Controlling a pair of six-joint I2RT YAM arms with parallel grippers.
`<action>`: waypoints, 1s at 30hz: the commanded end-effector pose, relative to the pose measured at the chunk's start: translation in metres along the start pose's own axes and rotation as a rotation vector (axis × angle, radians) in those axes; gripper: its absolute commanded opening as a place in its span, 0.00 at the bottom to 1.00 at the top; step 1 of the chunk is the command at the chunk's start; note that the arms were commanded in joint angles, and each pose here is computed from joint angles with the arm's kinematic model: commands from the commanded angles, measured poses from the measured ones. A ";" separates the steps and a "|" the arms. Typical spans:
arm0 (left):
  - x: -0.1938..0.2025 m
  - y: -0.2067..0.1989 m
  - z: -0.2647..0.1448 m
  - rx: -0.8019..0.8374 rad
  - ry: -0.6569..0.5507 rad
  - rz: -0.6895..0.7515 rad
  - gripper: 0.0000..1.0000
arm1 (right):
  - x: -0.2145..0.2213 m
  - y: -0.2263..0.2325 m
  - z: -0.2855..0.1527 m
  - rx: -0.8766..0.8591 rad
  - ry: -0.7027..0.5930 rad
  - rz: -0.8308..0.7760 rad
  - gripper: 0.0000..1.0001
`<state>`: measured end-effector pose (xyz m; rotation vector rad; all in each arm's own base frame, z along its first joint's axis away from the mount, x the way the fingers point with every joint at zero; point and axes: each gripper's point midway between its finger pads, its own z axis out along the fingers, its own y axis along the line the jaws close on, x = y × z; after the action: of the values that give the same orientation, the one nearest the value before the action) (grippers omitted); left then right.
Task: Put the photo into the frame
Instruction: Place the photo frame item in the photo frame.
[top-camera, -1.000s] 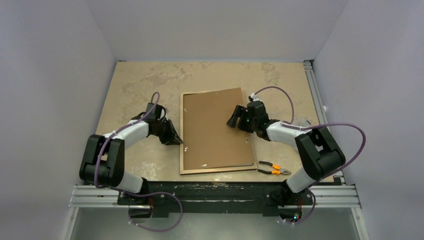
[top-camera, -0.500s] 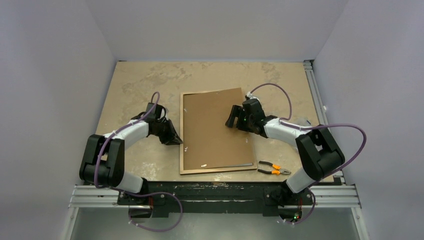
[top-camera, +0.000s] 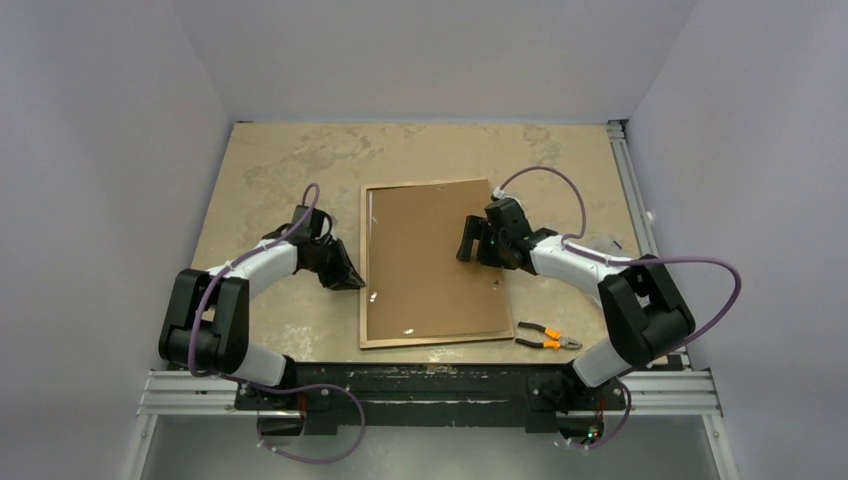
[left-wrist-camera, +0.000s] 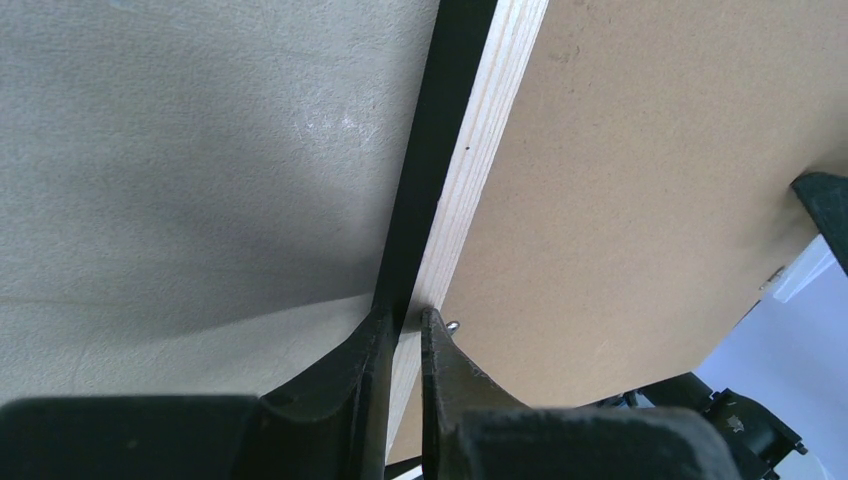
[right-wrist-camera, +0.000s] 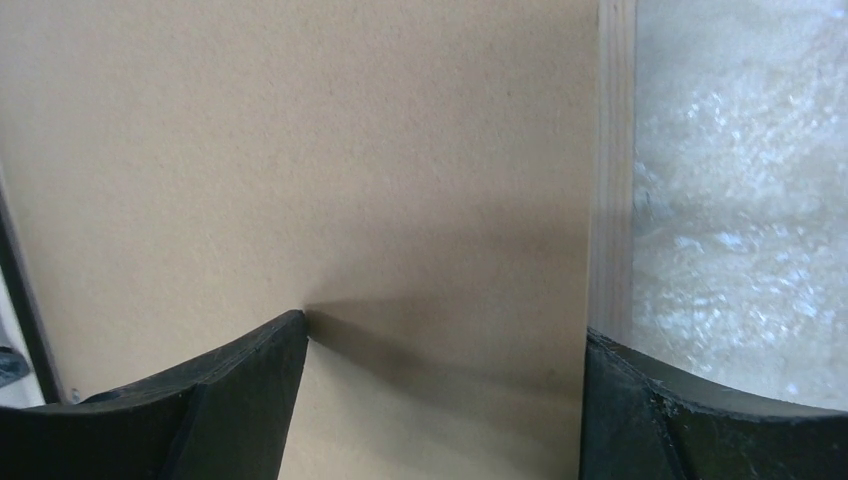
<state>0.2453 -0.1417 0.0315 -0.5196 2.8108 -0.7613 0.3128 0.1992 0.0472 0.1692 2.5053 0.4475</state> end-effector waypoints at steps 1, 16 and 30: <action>0.001 0.017 0.006 -0.083 -0.004 0.033 0.06 | 0.006 -0.007 -0.014 0.050 0.038 -0.060 0.84; 0.002 0.017 0.008 -0.084 0.004 0.033 0.06 | -0.012 0.016 -0.021 0.000 0.067 -0.144 0.88; 0.003 0.018 0.008 -0.085 0.011 0.033 0.06 | -0.011 0.022 -0.015 0.090 0.128 -0.247 0.90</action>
<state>0.2452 -0.1416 0.0316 -0.5198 2.8155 -0.7593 0.3078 0.2008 0.0531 -0.0641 2.6677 0.2720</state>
